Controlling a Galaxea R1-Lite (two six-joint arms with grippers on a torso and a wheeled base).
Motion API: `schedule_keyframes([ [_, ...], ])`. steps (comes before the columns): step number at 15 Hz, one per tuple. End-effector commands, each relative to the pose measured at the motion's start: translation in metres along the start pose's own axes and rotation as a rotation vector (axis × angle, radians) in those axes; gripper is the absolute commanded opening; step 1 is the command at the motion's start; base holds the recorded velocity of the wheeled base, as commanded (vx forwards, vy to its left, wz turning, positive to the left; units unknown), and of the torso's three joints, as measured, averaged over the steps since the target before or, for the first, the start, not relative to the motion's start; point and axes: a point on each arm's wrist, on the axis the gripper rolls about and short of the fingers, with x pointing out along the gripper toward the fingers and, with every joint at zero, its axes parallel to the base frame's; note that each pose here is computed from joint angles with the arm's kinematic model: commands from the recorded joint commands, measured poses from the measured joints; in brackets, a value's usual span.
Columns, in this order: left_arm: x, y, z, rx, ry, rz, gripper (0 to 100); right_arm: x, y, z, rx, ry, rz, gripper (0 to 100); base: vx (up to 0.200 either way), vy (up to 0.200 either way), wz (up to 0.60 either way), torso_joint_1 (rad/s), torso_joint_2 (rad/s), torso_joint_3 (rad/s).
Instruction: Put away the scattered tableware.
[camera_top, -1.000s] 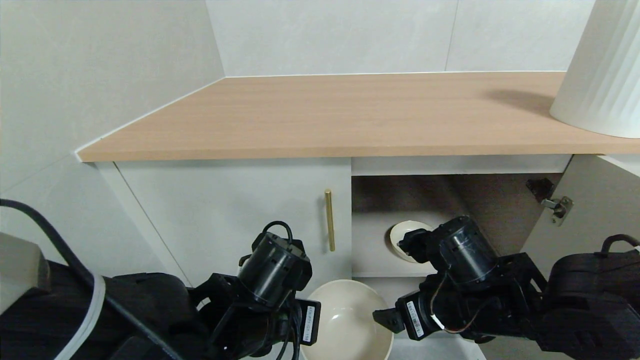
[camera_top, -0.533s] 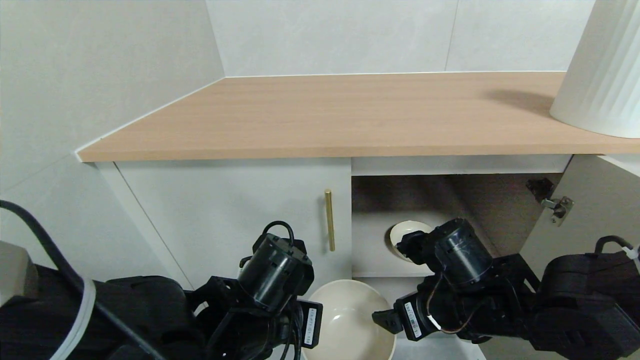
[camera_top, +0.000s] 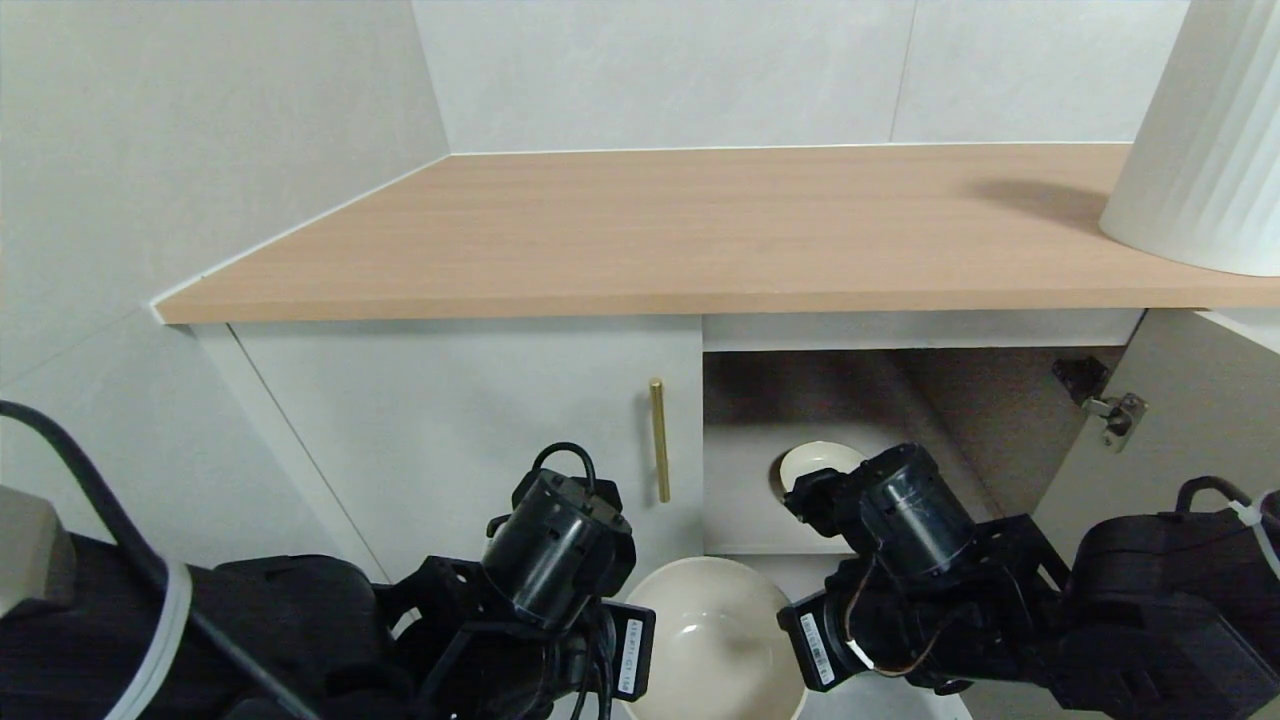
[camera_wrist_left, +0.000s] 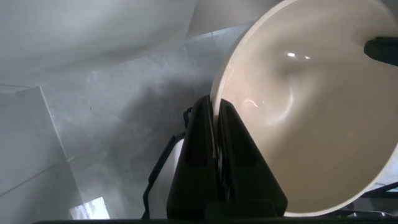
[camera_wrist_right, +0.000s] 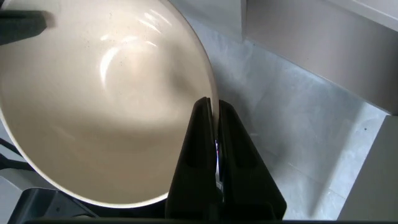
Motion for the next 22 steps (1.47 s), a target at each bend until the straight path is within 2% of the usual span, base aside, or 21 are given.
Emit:
schedule_keyframes([
  [1, 0.000, 0.001, 0.000, 0.000, 0.002, 0.007, 0, 0.001, 0.000, -0.001, -0.002, 0.005, -0.006, 0, 0.000, 0.000, 0.00, 0.000, 0.00, 0.000],
  [9, 0.001, 0.000, 0.000, -0.002, 0.002, 0.007, 0, 0.001, 0.000, -0.001, -0.002, 0.007, -0.007, 0, 0.000, 0.000, 0.00, 0.000, 0.00, 0.000],
  [10, 0.001, 0.000, 0.000, -0.002, 0.002, 0.007, 100, 0.001, 0.000, -0.001, -0.002, 0.007, -0.007, 0, 0.000, 0.000, 0.00, 0.000, 0.00, 0.000],
  [18, 0.002, 0.000, 0.000, -0.002, 0.003, 0.007, 100, 0.011, -0.003, -0.005, -0.002, 0.036, -0.021, 0, 0.000, 0.000, 0.00, 0.000, 0.00, 0.000],
  [22, 0.001, 0.001, 0.000, -0.003, 0.001, 0.009, 100, 0.033, -0.024, -0.003, 0.037, 0.059, -0.130, 0, 0.000, 0.000, 0.00, 0.000, 0.00, 0.000],
])
